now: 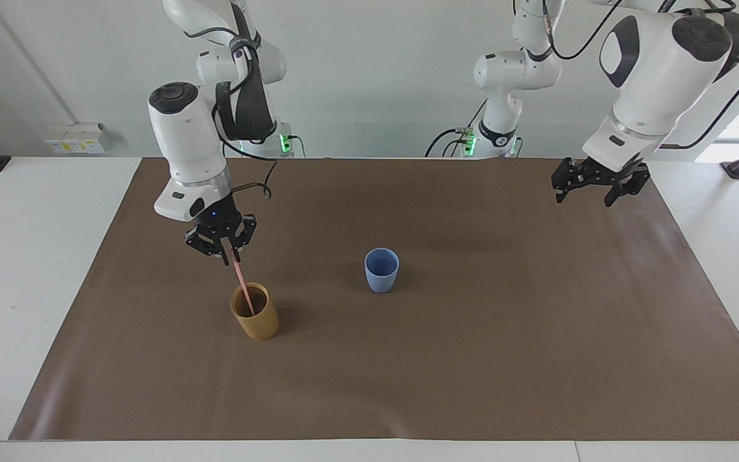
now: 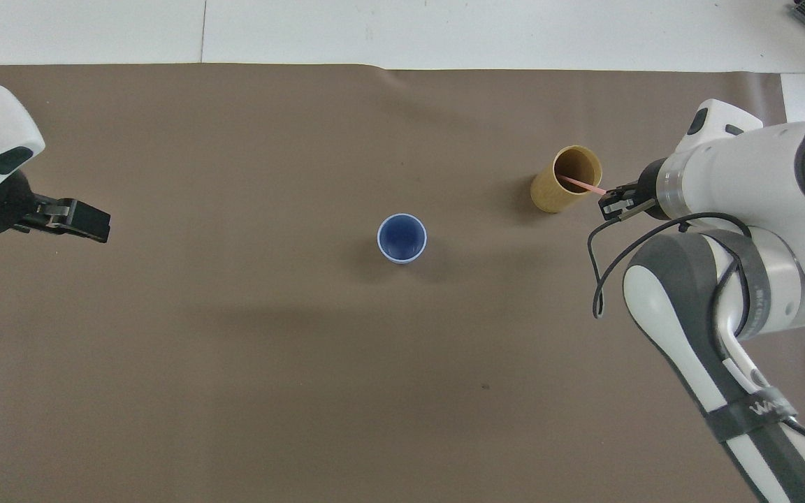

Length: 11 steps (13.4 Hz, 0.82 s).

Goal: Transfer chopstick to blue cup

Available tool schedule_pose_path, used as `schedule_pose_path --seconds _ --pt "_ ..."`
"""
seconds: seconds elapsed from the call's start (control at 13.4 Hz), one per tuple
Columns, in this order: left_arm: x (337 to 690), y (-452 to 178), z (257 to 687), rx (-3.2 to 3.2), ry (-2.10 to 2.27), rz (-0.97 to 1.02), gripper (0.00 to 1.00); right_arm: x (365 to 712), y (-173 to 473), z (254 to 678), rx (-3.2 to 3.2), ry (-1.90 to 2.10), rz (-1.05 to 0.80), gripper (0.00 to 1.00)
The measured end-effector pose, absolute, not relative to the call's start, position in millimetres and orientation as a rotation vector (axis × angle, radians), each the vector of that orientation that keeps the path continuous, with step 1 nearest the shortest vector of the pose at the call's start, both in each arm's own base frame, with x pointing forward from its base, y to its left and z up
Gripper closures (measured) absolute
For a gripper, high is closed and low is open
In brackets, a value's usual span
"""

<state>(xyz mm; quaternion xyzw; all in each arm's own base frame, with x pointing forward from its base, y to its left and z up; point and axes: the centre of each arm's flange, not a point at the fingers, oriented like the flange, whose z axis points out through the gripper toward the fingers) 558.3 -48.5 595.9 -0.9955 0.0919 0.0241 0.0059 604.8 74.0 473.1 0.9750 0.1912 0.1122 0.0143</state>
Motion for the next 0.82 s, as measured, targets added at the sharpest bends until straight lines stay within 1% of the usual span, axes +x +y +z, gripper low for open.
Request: schedule_pose_path --seconds 0.07,0.15,0.3,0.45,0.67,0.82 --pt "551.4 -38.5 605.4 -3.118 0.277 0.077 0.00 605.1 74.4 473.5 3.035 0.596 0.355 0.88" --pt "545.0 -33.8 614.0 -3.118 0.268 0.074 0.00 605.0 75.1 473.6 3.034 0.598 0.355 0.91" --pt "537.0 -33.0 624.9 -3.116 0.264 0.063 0.00 605.0 76.6 475.1 3.033 0.601 0.359 0.91" --pt "534.3 -33.1 629.9 -3.115 0.263 0.049 0.00 606.0 78.2 486.1 3.028 0.604 0.391 0.91" --pt "533.4 -34.6 631.2 -3.116 0.266 0.045 0.00 598.6 88.3 530.4 3.039 0.618 0.440 0.91" --pt "533.2 -38.1 631.4 -3.126 0.274 0.044 0.00 590.0 90.1 568.4 3.089 0.600 0.418 0.91"
